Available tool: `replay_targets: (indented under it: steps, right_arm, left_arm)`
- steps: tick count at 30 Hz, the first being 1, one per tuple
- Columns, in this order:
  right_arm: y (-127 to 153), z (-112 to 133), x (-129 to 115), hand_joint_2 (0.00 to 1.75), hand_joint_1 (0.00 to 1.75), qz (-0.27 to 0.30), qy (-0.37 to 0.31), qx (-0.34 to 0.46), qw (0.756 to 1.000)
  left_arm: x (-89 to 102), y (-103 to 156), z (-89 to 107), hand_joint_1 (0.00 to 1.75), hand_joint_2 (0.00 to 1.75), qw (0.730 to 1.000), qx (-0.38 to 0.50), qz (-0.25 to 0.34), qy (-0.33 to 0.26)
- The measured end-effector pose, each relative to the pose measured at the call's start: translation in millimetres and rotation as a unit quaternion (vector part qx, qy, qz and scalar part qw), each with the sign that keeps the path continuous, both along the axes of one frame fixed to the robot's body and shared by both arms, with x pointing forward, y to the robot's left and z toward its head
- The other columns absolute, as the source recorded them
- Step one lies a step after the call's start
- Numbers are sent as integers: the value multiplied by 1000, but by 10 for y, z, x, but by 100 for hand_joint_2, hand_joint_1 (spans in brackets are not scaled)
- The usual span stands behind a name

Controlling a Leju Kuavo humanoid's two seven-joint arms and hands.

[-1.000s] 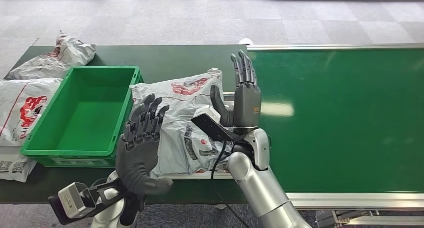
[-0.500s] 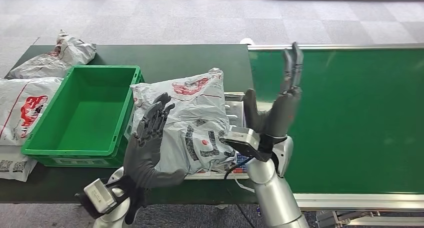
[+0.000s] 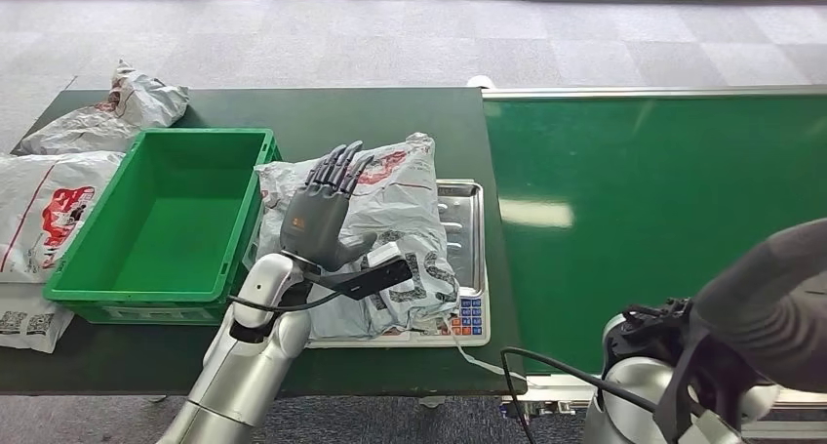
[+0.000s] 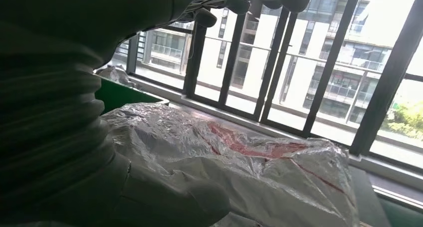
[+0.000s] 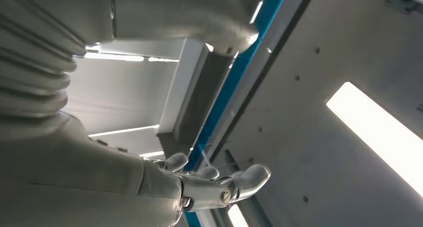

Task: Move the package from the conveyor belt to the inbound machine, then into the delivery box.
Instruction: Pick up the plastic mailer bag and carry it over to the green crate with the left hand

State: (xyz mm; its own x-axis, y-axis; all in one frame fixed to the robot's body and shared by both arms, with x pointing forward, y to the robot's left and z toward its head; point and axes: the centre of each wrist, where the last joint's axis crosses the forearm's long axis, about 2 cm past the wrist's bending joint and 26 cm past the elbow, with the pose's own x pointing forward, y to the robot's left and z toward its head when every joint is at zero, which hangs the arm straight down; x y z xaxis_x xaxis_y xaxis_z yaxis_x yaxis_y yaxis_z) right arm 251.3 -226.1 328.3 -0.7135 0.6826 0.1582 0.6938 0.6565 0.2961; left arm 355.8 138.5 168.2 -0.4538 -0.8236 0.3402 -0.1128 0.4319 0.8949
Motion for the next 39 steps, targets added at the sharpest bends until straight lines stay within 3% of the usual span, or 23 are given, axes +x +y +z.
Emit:
replay_targets:
  steps: [4, 8, 28, 29, 30, 33, 34, 39]
  right_arm:
    - [9, 5, 0, 175, 0, 11, -13, 4, 1000]
    - [11, -1, 6, 175, 0, 14, -13, 5, 1000]
    - [20, -16, 25, 175, 0, 16, -9, 5, 1000]
    - [22, -20, 29, 175, 0, 17, -8, 4, 1000]
    - [24, -23, 33, 175, 0, 17, -6, 4, 1000]
    - [34, -37, 49, 175, 0, 20, -3, 4, 1000]
    - [38, -42, 56, 175, 0, 21, -1, 5, 1000]
    - [74, -50, 78, 175, 0, 30, 2, 4, 1000]
  left_arm:
    - [228, -57, -46, 0, 175, 997, 79, 13, 23]
    - [341, -73, -130, 0, 175, 988, 143, 10, 53]
    - [449, -67, -230, 1, 175, 967, 228, -3, 115]
    - [458, -71, -229, 7, 175, 964, 235, -7, 123]
    - [469, -73, -225, 27, 175, 962, 240, -13, 131]
    - [514, -64, -200, 148, 175, 954, 249, -49, 163]
    - [527, -56, -197, 172, 175, 951, 246, -66, 176]
    - [549, -6, -223, 175, 175, 939, 234, -118, 221]
